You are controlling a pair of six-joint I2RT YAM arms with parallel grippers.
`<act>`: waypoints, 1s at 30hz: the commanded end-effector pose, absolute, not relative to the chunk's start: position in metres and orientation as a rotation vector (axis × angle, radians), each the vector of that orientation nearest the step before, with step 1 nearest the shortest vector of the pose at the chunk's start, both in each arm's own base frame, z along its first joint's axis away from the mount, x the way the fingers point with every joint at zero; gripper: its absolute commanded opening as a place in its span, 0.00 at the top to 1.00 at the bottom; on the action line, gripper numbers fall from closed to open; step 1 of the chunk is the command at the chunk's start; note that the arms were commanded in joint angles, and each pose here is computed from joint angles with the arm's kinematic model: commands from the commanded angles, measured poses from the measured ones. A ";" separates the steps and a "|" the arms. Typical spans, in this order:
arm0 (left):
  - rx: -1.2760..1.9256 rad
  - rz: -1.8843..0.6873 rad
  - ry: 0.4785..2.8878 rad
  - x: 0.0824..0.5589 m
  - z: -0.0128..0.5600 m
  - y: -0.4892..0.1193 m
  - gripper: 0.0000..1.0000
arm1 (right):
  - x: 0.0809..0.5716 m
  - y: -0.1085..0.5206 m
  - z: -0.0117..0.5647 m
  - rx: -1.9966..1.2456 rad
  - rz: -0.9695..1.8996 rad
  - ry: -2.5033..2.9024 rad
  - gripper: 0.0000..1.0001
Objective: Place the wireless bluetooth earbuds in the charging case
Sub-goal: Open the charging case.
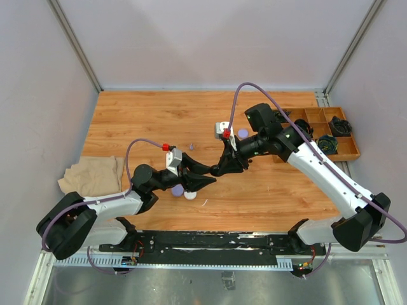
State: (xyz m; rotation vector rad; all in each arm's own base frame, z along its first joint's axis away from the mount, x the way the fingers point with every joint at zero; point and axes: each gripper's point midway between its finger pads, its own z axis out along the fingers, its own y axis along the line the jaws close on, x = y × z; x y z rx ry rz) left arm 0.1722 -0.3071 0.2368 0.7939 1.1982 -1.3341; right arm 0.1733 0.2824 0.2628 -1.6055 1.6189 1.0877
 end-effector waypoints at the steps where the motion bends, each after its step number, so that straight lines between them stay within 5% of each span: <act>1: 0.799 -1.342 1.138 0.172 0.252 -0.308 0.56 | 0.169 0.285 0.272 -1.630 1.097 1.571 0.99; 30: 0.815 -1.362 1.127 0.169 0.254 -0.310 0.62 | 0.168 0.295 0.265 -1.668 1.083 1.597 0.99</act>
